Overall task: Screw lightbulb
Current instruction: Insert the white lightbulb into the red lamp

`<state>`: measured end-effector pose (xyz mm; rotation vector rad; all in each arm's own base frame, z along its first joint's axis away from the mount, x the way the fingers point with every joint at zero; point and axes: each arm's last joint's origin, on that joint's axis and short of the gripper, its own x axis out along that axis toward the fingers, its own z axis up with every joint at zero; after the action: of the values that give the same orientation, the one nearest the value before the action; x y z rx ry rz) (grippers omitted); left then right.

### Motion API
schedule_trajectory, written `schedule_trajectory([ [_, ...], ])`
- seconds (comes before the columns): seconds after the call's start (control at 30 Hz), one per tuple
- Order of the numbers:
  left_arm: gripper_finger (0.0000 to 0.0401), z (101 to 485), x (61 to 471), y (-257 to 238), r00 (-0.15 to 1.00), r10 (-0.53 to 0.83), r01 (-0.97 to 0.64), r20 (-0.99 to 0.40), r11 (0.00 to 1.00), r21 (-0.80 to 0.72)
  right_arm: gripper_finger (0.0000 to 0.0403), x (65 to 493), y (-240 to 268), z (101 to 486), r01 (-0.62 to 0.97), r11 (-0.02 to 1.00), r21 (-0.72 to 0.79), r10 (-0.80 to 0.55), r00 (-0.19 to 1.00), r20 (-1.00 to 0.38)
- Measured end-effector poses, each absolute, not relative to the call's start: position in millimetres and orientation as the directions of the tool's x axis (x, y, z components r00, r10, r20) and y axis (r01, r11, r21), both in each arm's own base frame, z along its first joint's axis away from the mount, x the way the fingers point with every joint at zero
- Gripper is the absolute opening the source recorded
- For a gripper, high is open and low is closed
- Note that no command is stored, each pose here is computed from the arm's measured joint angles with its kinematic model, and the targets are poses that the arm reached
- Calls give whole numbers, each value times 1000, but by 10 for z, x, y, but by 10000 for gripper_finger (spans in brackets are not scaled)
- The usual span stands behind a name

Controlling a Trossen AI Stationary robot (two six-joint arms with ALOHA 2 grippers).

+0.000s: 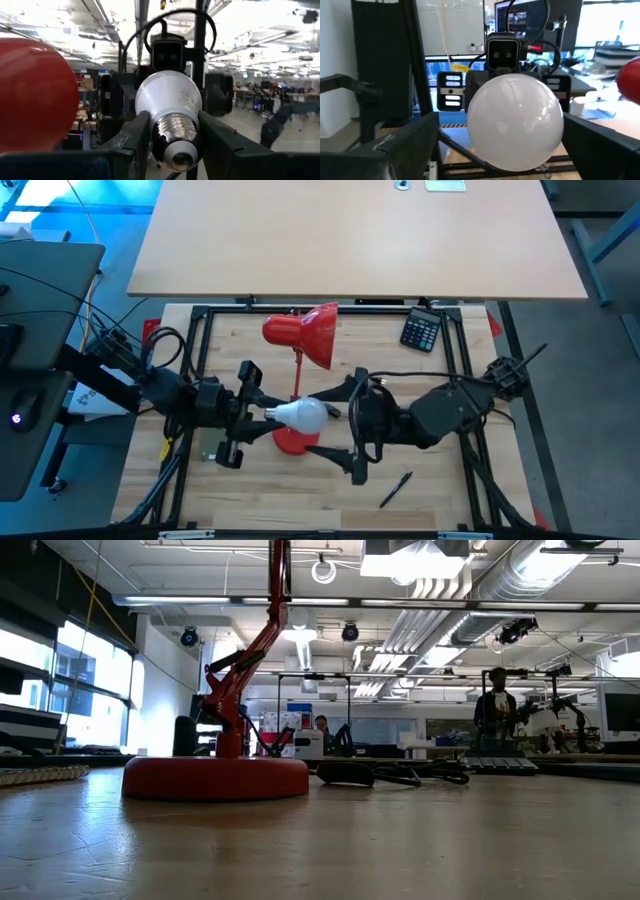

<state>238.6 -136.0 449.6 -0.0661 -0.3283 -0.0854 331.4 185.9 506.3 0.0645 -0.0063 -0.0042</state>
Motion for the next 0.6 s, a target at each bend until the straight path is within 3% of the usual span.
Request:
schedule_trajectory([
  [0.13,122,4454,2398,-1374,953,-101,115,287,993,-32,392,3305,1871,5015,-9,992,127,14,999,-40],
  [0.33,122,4417,2408,-1377,963,-96,104,250,994,-17,392,3299,1884,4937,6,994,105,5,994,-108],
  [0.6,122,4397,2426,-1340,974,-23,23,225,1000,4,392,3313,1840,4868,123,991,-54,-130,980,-149],
])
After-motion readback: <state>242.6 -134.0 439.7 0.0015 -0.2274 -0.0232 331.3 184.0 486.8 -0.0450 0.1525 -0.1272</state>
